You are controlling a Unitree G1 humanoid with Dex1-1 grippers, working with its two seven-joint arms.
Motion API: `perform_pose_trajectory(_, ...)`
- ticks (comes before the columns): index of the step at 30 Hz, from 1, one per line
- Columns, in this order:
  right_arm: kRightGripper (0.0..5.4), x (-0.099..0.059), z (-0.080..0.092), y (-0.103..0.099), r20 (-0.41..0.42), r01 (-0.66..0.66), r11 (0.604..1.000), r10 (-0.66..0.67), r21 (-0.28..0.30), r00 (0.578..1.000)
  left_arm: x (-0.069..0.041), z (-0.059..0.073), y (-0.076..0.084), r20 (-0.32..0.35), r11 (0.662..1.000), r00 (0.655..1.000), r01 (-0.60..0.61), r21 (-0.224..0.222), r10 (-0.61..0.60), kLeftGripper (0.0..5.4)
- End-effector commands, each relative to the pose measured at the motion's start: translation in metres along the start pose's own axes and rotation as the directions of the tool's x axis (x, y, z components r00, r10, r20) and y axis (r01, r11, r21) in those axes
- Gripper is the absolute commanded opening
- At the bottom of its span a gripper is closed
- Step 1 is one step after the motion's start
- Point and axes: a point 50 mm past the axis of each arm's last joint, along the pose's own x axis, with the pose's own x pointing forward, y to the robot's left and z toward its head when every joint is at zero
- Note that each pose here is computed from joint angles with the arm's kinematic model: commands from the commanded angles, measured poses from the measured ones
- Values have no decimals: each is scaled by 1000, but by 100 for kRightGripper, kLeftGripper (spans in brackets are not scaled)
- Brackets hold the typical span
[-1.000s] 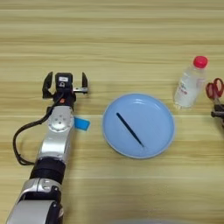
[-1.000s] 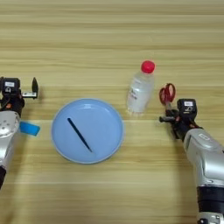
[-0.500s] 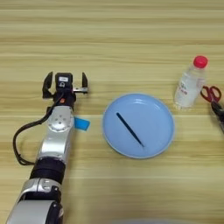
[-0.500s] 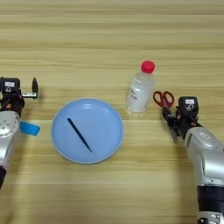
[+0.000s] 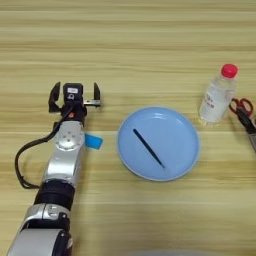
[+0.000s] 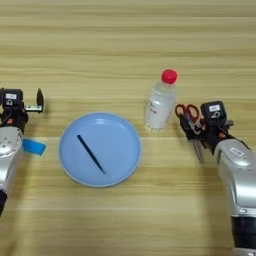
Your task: Move the objects on the table
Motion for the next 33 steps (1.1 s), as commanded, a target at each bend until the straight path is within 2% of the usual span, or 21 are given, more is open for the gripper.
perform_pose_trajectory(1, 459, -7, 5, 9, -13, -88, 995, 87, -50, 996, 3, 4, 1, 11, 1000, 1000, -4, -5, 4, 540)
perform_pose_trajectory(3, 484, -9, 6, 13, -12, -117, 991, 117, -57, 993, 2, 4, 1, 11, 1000, 1000, -4, -4, 4, 540)
perform_pose_trajectory(9, 539, -9, 12, 24, 26, -190, 981, 190, -29, 981, 3, 4, 1, 10, 1000, 1000, -4, -3, 4, 540)
perform_pose_trajectory(18, 539, -2, 14, 28, 62, -200, 980, 201, -13, 978, 2, 3, 1, 10, 1000, 1000, -3, -2, 3, 540)
perform_pose_trajectory(33, 539, 11, 20, 40, 120, -238, 971, 238, -21, 964, 2, 3, 1, 10, 1000, 1000, -3, -2, 3, 540)
